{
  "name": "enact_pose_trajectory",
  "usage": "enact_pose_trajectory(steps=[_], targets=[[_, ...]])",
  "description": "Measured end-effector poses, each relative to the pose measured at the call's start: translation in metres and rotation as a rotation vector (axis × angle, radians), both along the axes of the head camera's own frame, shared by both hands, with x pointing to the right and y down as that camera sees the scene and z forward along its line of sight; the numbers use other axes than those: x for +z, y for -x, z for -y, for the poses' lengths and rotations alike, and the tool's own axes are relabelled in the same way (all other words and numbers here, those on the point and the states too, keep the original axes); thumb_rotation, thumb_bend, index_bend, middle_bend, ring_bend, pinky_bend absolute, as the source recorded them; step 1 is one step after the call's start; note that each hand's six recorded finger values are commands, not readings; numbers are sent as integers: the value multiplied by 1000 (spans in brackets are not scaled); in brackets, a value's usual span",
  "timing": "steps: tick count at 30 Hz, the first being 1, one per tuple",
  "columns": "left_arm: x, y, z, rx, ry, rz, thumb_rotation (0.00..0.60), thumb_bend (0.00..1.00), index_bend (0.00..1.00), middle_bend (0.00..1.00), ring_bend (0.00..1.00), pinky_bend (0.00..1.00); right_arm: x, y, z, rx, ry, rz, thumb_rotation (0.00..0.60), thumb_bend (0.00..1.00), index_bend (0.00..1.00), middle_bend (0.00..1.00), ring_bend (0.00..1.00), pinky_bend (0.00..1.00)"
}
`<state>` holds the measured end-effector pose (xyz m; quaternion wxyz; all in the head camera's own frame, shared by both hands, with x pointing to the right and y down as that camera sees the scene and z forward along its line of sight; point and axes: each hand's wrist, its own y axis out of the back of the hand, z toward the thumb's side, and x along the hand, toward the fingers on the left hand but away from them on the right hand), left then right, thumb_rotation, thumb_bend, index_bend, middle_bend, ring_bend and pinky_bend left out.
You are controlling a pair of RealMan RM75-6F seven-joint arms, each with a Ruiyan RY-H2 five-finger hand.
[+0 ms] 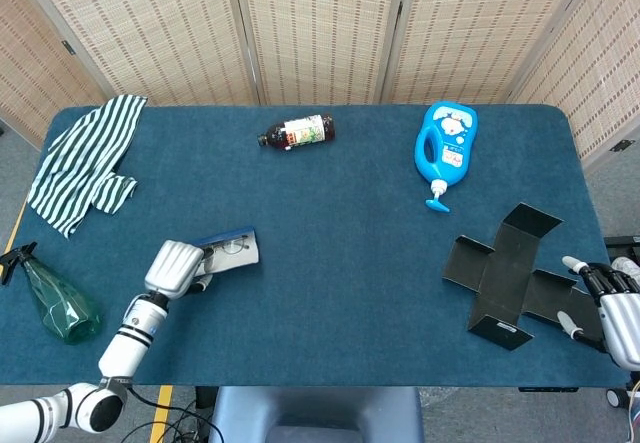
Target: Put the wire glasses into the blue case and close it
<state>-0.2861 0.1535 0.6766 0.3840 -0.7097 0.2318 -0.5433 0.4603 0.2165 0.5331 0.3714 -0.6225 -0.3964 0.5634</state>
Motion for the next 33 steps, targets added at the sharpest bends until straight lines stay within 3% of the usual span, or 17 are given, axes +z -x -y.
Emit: enact_pose_trajectory(steps=[5, 20, 25, 30, 33], targets=[[1, 9, 4, -30, 36, 24, 600, 468, 669, 1000, 1000, 1000, 0, 1, 0, -4, -2, 3, 600, 264, 172, 300, 236, 243], [33, 17, 45, -97, 56, 132, 600, 470, 614, 1000, 1000, 1000, -3, -2, -3, 7, -2, -5, 600, 264, 171, 300, 236, 243], [40, 19, 51, -84, 54, 189, 600, 469, 480, 998, 1000, 1000, -3, -1, -3, 6, -1, -5, 600, 263, 172, 300, 236, 243], [51, 24, 56, -67, 64, 280, 600, 468, 233, 987, 999, 1000, -3, -1, -3, 6, 1, -5, 600, 264, 171, 300, 236, 243], [56, 29, 59, -86, 80, 309, 600, 467, 154, 981, 997, 1000, -5, -3, -3, 10, -4, -8, 600, 264, 171, 300, 236, 243]])
